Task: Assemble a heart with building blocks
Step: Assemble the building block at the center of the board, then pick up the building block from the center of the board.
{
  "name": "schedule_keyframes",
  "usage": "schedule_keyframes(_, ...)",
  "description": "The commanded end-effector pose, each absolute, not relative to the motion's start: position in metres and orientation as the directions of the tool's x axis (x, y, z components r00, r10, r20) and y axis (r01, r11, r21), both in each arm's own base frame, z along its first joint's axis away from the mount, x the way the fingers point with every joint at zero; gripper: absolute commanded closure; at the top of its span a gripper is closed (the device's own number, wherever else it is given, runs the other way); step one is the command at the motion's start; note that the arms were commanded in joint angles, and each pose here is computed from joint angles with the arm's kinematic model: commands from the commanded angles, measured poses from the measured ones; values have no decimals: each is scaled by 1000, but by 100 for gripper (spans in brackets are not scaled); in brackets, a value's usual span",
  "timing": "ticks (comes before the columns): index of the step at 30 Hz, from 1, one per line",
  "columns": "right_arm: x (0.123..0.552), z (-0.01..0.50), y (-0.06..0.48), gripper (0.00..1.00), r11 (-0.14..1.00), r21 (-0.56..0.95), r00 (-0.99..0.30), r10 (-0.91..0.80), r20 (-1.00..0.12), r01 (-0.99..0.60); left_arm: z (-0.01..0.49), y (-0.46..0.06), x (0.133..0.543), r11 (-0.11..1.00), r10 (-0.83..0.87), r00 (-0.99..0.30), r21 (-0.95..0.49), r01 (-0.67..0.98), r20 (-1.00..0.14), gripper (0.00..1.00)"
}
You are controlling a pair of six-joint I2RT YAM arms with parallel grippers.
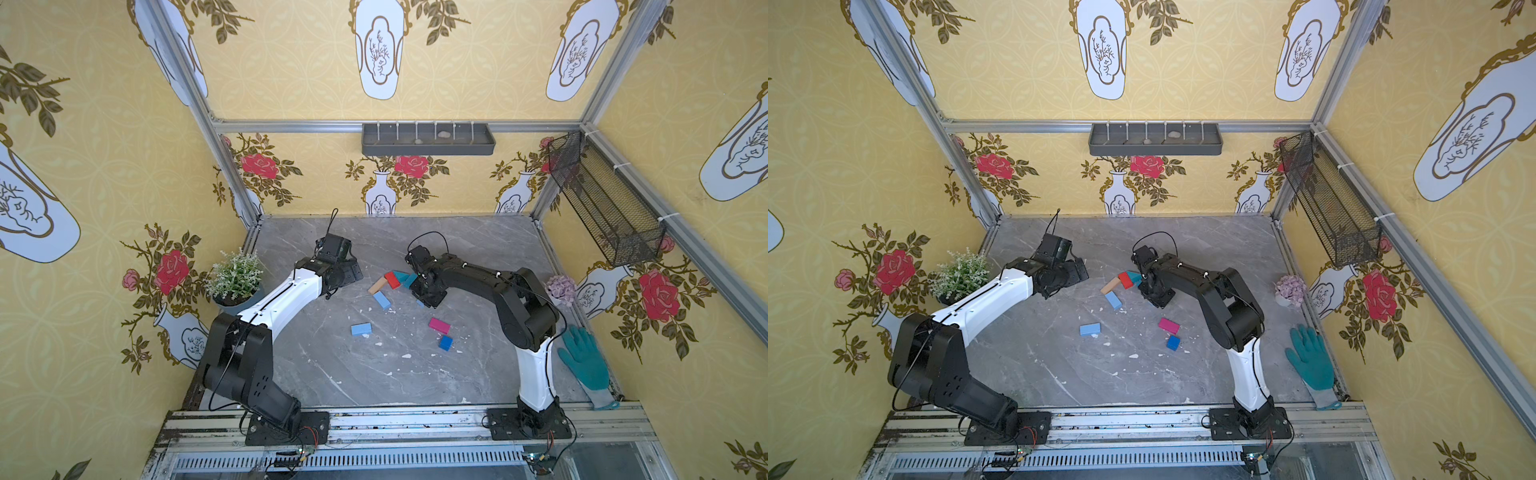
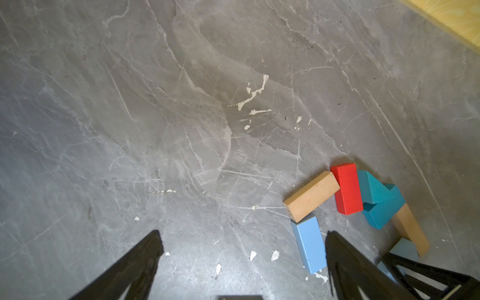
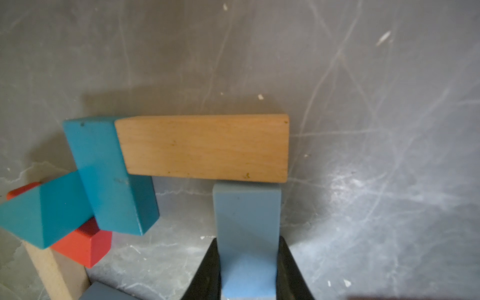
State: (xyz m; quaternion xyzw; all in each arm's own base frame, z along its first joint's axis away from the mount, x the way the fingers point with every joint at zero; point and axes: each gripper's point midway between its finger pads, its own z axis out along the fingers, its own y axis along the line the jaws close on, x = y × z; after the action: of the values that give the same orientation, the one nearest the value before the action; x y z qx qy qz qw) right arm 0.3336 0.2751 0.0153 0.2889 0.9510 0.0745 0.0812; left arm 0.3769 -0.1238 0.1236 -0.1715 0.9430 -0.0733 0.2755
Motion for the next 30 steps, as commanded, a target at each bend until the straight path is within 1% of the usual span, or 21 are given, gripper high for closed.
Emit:
schedule_keyframes(1, 314, 0, 254, 88, 824, 61, -819, 567, -90, 564, 118, -123, 376, 933, -357, -798, -228, -279, -486, 1)
schedule_keyframes(2, 313, 0, 253, 75, 823, 56, -819, 568, -86, 565, 118, -124, 375, 933, -357, -798, -228, -278, -486, 1)
schedule_keyframes(3, 311, -2, 252, 60, 821, 46, -817, 572, -81, 570, 118, -123, 375, 933, -357, -799, -228, -279, -485, 1)
schedule_keyframes(5, 307, -3, 248, 47, 814, 29, -811, 580, -73, 580, 117, -121, 373, 932, -359, -798, -227, -282, -483, 1)
schedule_keyframes(8, 304, -4, 246, 34, 803, 27, -801, 595, -67, 595, 118, -120, 371, 931, -362, -797, -228, -285, -483, 1)
schedule_keyframes(9, 304, -3, 246, 28, 803, 33, -800, 596, -66, 596, 119, -119, 371, 931, -363, -796, -229, -285, -485, 1)
schedule_keyframes(10, 305, -3, 245, 19, 799, 32, -797, 601, -65, 600, 118, -118, 370, 930, -364, -795, -228, -287, -485, 1)
schedule_keyframes(13, 307, 3, 247, 15, 808, 48, -805, 589, -78, 587, 119, -117, 368, 930, -365, -797, -231, -286, -482, 1)
schedule_keyframes(15, 310, 16, 253, 11, 835, 80, -829, 550, -99, 545, 122, -116, 366, 929, -366, -795, -235, -286, -484, 1)
schedule_keyframes(17, 308, 34, 256, 8, 870, 85, -858, 493, -146, 486, 127, -114, 362, 944, -327, -806, -213, -253, -494, 1)
schedule_keyframes(19, 305, 58, 258, 7, 903, 100, -879, 430, -205, 418, 133, -116, 358, 950, -304, -811, -223, -219, -500, 1)
schedule_keyframes(21, 297, 78, 255, 5, 932, 107, -895, 363, -259, 347, 134, -133, 352, 967, -201, -845, -239, -90, -495, 0)
schedule_keyframes(23, 289, 89, 251, 3, 958, 121, -912, 285, -296, 260, 127, -146, 341, 979, -62, -881, -199, 38, -469, 0)
schedule_keyframes(24, 283, 91, 248, 3, 971, 124, -922, 234, -307, 205, 119, -149, 335, 980, 16, -896, -171, 102, -445, 0)
schedule_keyframes(26, 279, 92, 250, 2, 989, 141, -936, 82, -343, 35, 106, -147, 326, 973, 129, -908, -124, 193, -399, 1)
schedule_keyframes(27, 275, 88, 255, 2, 985, 148, -938, -32, -345, -88, 101, -147, 322, 964, 187, -903, -104, 244, -386, 1)
schedule_keyframes(28, 271, 83, 252, 2, 980, 128, -936, -105, -336, -155, 98, -155, 316, 946, 257, -888, -91, 312, -381, 1)
schedule_keyframes(29, 266, 74, 249, 0, 968, 105, -933, -186, -308, -228, 95, -160, 312, 922, 329, -866, -69, 380, -378, 1)
schedule_keyframes(30, 264, 65, 243, 1, 955, 80, -926, -252, -282, -284, 92, -161, 312, 905, 383, -845, -29, 423, -374, 2)
